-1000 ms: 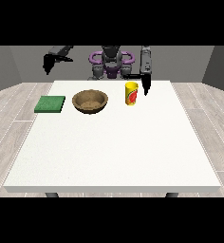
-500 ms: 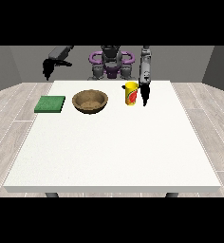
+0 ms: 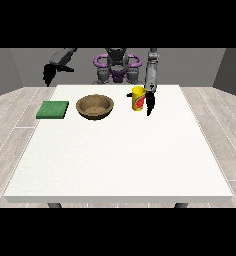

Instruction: Pick the cup and pour the ball into the bowl, then pick the bowl and place it on the pad

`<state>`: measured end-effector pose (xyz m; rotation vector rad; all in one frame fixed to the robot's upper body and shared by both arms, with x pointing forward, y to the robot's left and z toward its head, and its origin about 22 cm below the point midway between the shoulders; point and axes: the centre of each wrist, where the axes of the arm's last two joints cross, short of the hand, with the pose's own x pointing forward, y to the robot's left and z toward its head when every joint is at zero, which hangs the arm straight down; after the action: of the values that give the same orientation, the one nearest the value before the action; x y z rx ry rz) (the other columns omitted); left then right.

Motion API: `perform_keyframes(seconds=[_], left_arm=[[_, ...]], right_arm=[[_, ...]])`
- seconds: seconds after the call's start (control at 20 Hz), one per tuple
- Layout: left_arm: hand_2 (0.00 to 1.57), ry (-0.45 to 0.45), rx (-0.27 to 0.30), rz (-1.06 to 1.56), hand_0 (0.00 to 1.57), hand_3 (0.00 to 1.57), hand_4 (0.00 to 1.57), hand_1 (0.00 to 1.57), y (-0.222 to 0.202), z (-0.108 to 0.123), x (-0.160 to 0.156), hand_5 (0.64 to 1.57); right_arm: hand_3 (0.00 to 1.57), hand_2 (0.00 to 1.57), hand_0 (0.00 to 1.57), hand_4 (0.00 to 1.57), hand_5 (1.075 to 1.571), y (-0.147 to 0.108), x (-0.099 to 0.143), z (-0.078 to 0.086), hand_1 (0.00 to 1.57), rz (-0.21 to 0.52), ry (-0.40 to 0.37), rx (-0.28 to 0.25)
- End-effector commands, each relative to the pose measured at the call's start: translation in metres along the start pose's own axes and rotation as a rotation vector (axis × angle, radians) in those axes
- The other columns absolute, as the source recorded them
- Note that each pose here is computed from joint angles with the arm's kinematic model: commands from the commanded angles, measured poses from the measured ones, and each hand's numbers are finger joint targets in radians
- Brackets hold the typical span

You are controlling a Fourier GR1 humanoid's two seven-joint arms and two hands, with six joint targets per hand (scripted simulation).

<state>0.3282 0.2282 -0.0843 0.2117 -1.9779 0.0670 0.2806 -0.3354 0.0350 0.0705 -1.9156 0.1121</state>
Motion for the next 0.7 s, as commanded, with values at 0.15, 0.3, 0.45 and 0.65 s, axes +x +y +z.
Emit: perform_keyframes(seconds=[0.15,0.3,0.45,0.65], left_arm=[[1.57,-0.076,0.017,-0.281,1.32,1.57,1.45,1.32,-0.017,0.04,-0.016,1.245],[1.57,-0.041,0.019,-0.289,1.32,1.57,1.48,1.32,-0.021,0.021,-0.007,1.252],[1.57,0.04,-0.038,-0.33,1.32,1.57,1.5,1.32,-0.02,0.027,-0.008,1.256],[1.57,0.024,-0.103,-0.6,1.38,1.57,1.57,1.38,0.027,-0.021,0.01,1.341]], right_arm=[[0.0,0.0,0.0,0.0,1.57,-0.014,0.03,-0.028,0.0,0.006,-0.07,0.052],[0.0,0.0,0.0,0.0,1.57,-0.028,0.024,-0.015,0.0,0.007,-0.037,0.023],[0.0,0.0,0.0,0.0,1.57,-0.039,0.003,0.008,0.0,-0.012,0.099,-0.008],[0.0,0.0,0.0,0.0,1.569,-0.036,-0.011,0.014,0.0,-0.009,0.19,-0.051]])
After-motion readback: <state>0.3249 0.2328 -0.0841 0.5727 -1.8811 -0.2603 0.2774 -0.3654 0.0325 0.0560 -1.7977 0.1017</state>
